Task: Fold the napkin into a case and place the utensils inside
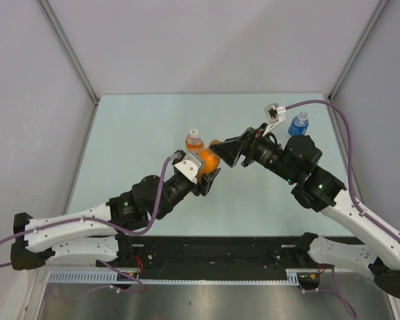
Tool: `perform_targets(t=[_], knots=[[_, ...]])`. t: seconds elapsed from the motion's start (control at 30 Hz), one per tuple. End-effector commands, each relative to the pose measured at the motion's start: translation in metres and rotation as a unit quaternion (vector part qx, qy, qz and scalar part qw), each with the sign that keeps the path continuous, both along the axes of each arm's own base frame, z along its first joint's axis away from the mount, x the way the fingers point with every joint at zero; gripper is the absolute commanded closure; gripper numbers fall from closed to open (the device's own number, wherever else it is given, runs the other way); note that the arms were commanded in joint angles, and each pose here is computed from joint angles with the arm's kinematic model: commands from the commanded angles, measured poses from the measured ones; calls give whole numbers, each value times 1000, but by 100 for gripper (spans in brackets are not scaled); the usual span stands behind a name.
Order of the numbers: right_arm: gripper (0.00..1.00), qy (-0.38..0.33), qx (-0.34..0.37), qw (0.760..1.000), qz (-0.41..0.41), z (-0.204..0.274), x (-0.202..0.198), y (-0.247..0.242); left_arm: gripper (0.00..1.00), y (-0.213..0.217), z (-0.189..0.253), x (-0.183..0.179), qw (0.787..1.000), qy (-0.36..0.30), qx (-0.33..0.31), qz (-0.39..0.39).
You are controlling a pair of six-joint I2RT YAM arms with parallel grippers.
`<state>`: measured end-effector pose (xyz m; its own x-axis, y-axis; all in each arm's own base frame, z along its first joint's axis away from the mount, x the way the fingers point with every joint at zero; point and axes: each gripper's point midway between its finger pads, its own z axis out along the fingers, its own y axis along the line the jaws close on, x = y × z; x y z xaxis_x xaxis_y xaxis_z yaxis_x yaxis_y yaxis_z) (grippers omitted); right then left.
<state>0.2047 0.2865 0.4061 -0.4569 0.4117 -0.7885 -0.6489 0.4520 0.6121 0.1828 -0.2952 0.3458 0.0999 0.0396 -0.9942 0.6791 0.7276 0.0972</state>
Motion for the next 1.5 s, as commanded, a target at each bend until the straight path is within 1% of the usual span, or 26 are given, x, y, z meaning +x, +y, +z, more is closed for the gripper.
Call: perform_targets(t=[0.0,0.13,0.17,0.3,0.33,0.37,0.43,0.47,0.53,0.63,0.7,0.73,0.77,0.83,0.93,0.97,1.1,1.13,1.17,1.23,1.27,1.3,1.37,1.4,1.43,1.47], knots=[[18,-23,43,999,-1,33,-2,0,100,-1,6,0,1000,-14,-6,8],[27,-25,45,999,7,35,-4,2,100,-3,4,-2,1000,-16,-2,6],[34,-24,45,999,9,34,-4,3,100,-3,5,-1,1000,-17,-2,7],[44,-19,43,999,19,31,-6,7,100,-3,4,-1,1000,-17,-1,8],[44,-18,43,999,20,31,-6,8,100,-3,4,-2,1000,-17,-2,9],[42,-16,42,999,24,30,-6,9,100,-2,5,-2,1000,-18,-3,9],[37,-15,43,999,26,30,-7,10,100,-2,6,-1,1000,-19,-4,12],[32,-14,44,999,28,30,-8,10,100,-2,5,-1,1000,-18,-5,13],[27,-11,43,999,26,29,-9,10,100,0,6,1,1000,-19,-5,19],[27,-10,42,999,21,29,-10,8,100,0,6,1,1000,-19,-6,21],[30,-10,39,999,20,28,-10,7,100,0,7,1,1000,-19,-8,21],[32,-11,40,999,21,29,-12,7,100,0,7,1,1000,-19,-8,21],[37,-11,39,999,22,28,-11,8,100,0,6,1,1000,-19,-8,20],[40,-9,36,999,25,27,-12,9,100,1,7,1,1000,-18,-10,21],[48,-9,35,999,28,26,-14,9,100,0,6,1,1000,-17,-9,21],[54,-9,35,999,27,26,-14,9,100,0,6,1,1000,-17,-9,20],[64,-13,36,999,22,28,-14,7,100,0,5,0,1000,-15,-9,17],[69,-16,33,999,20,27,-13,7,100,0,4,0,1000,-15,-8,16],[81,-20,37,999,18,30,-15,5,100,0,4,-1,1000,-14,-10,14],[99,-35,42,998,22,34,-17,4,100,-5,6,-8,1000,-14,-15,-12],[100,-46,36,998,28,33,-20,4,100,-6,10,-15,999,-11,-28,-34],[100,-67,48,996,35,43,-24,2,100,-14,14,-29,996,-14,-36,-83],[100,-98,41,993,56,47,-33,3,100,-23,23,-51,985,-3,-58,-160],[100,-116,44,990,65,53,-39,1,100,-23,28,-54,981,5,-68,-183],[100,-132,41,987,79,55,-44,2,100,-32,33,-83,958,29,-81,-275],[100,-153,38,982,102,58,-54,3,100,-32,43,-92,946,39,-90,-307]])
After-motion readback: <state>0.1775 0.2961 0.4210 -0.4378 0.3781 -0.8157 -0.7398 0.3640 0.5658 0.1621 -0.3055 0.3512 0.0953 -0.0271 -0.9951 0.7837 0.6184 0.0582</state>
